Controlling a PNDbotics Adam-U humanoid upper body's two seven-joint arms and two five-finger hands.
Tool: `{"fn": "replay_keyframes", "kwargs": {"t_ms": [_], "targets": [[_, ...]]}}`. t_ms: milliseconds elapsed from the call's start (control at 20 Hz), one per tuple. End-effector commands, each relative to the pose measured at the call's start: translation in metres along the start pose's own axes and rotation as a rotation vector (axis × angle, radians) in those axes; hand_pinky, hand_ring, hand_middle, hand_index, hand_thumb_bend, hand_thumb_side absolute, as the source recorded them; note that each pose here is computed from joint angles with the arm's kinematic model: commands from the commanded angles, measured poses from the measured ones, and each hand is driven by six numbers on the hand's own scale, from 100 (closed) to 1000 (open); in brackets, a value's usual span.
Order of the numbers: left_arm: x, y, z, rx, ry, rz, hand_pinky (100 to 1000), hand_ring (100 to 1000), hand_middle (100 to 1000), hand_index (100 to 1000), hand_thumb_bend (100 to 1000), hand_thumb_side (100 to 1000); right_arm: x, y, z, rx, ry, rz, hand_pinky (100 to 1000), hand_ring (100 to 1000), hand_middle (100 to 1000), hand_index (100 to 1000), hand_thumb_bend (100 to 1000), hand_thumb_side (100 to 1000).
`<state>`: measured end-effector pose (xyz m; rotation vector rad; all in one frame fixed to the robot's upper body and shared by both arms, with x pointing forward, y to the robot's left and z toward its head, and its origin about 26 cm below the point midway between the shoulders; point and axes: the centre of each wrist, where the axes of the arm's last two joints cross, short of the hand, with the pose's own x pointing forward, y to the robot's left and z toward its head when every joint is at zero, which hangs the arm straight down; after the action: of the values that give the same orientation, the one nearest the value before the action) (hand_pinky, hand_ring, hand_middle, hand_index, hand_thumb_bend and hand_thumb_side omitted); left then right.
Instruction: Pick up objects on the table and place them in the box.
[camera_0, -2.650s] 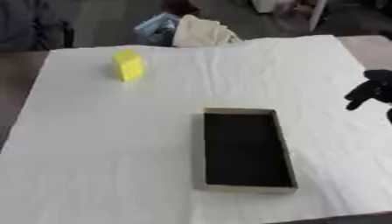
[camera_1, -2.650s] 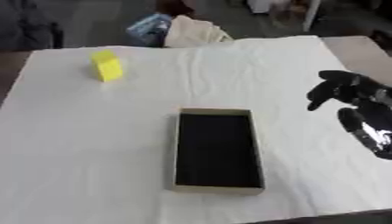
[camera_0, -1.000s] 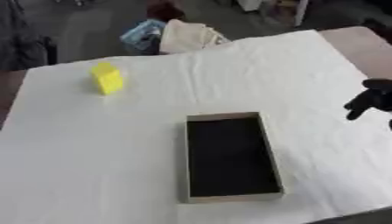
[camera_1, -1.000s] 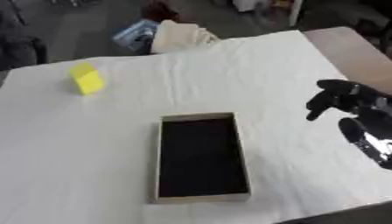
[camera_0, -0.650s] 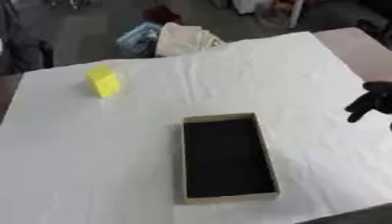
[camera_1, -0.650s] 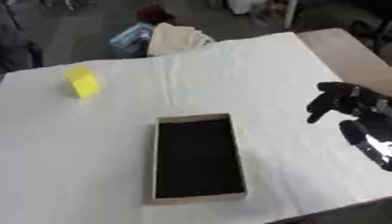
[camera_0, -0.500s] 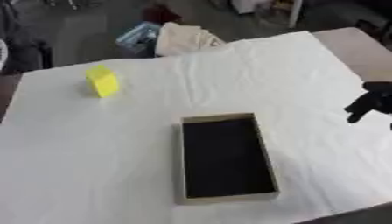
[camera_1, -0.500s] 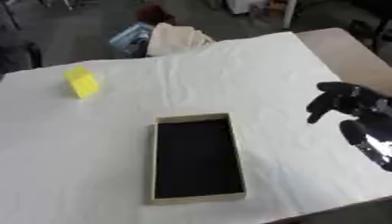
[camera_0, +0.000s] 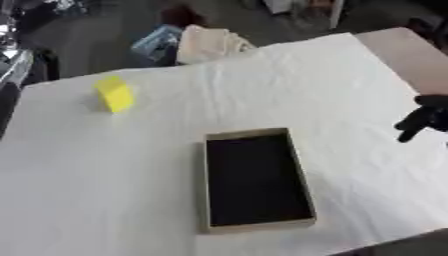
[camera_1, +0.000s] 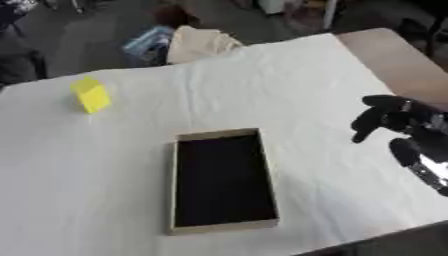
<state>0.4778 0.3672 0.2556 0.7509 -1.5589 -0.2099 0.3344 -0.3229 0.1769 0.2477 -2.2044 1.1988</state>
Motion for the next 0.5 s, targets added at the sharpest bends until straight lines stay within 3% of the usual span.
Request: {"fn": "replay_keyframes", "kwargs": {"t_ms": [50, 500], "targets": [[-0.001, 0.007, -0.006, -0.025, -0.021, -0.094, 868, 834, 892, 967, 1000, 536, 0.006, -0.008, -0.004, 0.061, -0.05, 0.052, 778, 634, 691, 940, 100, 619], [-0.035, 0.004, -0.015, -0.184, -0.025, -0.312, 830, 802, 841, 937, 1000, 407, 0.005, -0.008, -0.005, 0.066, -0.052, 0.049, 777, 634, 690, 941, 100, 621]]}}
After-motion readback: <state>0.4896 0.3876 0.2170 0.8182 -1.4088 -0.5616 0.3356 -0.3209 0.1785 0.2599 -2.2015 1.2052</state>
